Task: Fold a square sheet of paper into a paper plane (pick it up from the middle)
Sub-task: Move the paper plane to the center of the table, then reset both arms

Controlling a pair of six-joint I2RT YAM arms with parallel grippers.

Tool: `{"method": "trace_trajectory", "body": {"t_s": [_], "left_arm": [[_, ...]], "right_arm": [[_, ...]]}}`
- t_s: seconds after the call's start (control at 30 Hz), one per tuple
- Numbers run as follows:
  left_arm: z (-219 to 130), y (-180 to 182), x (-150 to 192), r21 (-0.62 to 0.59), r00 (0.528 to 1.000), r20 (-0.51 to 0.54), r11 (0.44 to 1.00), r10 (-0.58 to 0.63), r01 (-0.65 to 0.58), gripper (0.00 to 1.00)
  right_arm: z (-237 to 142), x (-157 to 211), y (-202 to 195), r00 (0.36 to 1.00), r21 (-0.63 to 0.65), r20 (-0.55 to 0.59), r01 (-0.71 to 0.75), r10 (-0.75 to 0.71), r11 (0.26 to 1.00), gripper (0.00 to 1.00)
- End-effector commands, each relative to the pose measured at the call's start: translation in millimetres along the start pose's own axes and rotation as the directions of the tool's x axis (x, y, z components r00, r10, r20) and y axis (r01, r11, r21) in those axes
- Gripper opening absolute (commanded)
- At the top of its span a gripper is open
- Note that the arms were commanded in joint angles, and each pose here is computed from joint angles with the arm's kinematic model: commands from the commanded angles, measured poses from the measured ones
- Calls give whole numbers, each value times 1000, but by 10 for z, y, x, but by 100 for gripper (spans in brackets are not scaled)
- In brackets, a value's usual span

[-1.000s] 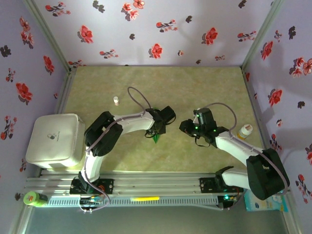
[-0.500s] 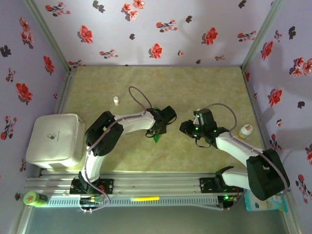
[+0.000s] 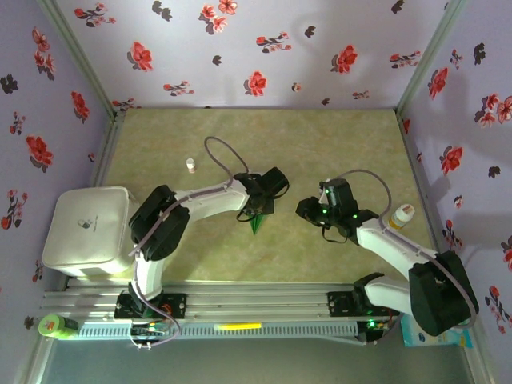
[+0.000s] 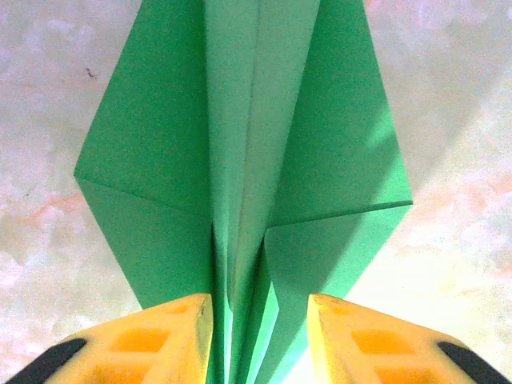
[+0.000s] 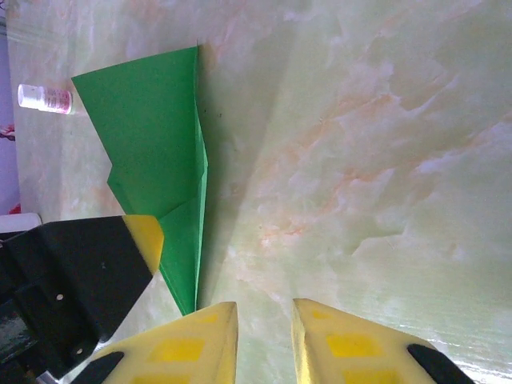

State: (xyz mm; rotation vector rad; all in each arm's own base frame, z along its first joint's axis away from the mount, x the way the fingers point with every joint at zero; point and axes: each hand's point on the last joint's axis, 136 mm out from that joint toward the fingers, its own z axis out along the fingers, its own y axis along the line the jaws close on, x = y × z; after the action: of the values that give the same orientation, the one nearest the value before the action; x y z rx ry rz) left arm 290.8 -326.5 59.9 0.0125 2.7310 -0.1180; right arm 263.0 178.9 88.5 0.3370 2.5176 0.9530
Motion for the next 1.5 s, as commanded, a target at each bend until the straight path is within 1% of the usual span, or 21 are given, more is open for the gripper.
{"method": "trace_trajectory", "body": {"t_s": [0.0, 0.17, 0.3, 0.4, 0.53, 0.63, 0.67, 0.7, 0.73, 0.8, 0.87, 0.9, 0.97, 1.03, 1.07, 1.13, 1.2, 1.3, 1.4, 1.43, 1.47], "left_arm": [[-213, -4, -127, 33, 999, 33, 999, -20, 19, 37], [-573, 7, -338, 97, 990, 139, 995, -18, 4, 37], [-871, 193, -514, 132, 966, 257, 991, -26, -9, 45], [-988, 511, -585, 117, 946, 322, 993, -46, 9, 48], [-1089, 1127, -667, 26, 915, 399, 998, -55, 49, 52], [-1147, 1693, -697, -81, 890, 453, 992, -51, 98, 64], [-1146, 1887, -693, -111, 882, 469, 987, -52, 117, 71], [-1137, 2093, -697, -137, 871, 487, 979, -65, 149, 86], [-1133, 2253, -708, -151, 861, 503, 973, -75, 173, 98], [-1161, 2578, -745, -190, 836, 542, 957, -83, 218, 100], [-1167, 2864, -759, -228, 819, 566, 937, -96, 267, 100], [-1160, 3007, -773, -245, 813, 573, 926, -102, 289, 100], [-1101, 3184, -809, -291, 807, 588, 915, -61, 281, 100], [-1007, 3322, -824, -322, 799, 600, 904, -33, 279, 100], [-951, 3371, -828, -336, 799, 601, 902, -18, 273, 100], [-878, 3409, -870, -332, 805, 593, 910, -3, 248, 100], [-818, 3400, -952, -338, 796, 604, 917, 41, 210, 100], [-663, 3384, -1026, -333, 763, 640, 927, 88, 172, 100], [-510, 3362, -1058, -308, 737, 669, 939, 100, 152, 100], [-480, 3359, -1090, -300, 719, 686, 942, 106, 148, 100], [-460, 3331, -1115, -292, 723, 682, 947, 110, 132, 100]], "right_arm": [[-86, -92, -10, 999, 32, 35, 14, -15, 999, 24], [-284, -278, -72, 990, 131, 121, 60, -76, 990, 27], [-592, -579, -143, 952, 280, 248, 109, -181, 954, 33], [-861, -852, -264, 895, 442, 337, 123, -292, 889, 44], [-1176, -1214, -426, 802, 644, 401, 97, -443, 759, 57], [-1226, -1429, -546, 736, 761, 370, 110, -567, 640, 67], [-1176, -1483, -587, 720, 785, 343, 132, -603, 605, 70], [-1123, -1535, -639, 704, 807, 322, 145, -633, 572, 72], [-1064, -1571, -705, 695, 822, 310, 147, -649, 550, 72], [-962, -1680, -853, 673, 844, 314, 125, -669, 522, 73], [-847, -1747, -979, 662, 843, 321, 126, -677, 523, 74], [-771, -1777, -1029, 657, 828, 337, 133, -674, 544, 74], [-600, -1796, -1049, 652, 790, 341, 191, -677, 583, 74], [-439, -1818, -1012, 623, 738, 359, 266, -695, 620, 74], [-408, -1812, -996, 631, 736, 329, 295, -703, 609, 74], [-344, -1801, -955, 585, 686, 367, 356, -724, 635, 75], [-355, -1791, -994, 620, 645, 372, 363, -691, 673, 75], [-379, -1817, -1009, 630, 565, 427, 374, -649, 735, 75], [-392, -1838, -1226, 652, 528, 485, 314, -583, 789, 76], [-453, -1884, -1250, 593, 524, 563, 282, -575, 804, 77], [-489, -1863, -1265, 585, 515, 579, 277, -567, 811, 78]]}}
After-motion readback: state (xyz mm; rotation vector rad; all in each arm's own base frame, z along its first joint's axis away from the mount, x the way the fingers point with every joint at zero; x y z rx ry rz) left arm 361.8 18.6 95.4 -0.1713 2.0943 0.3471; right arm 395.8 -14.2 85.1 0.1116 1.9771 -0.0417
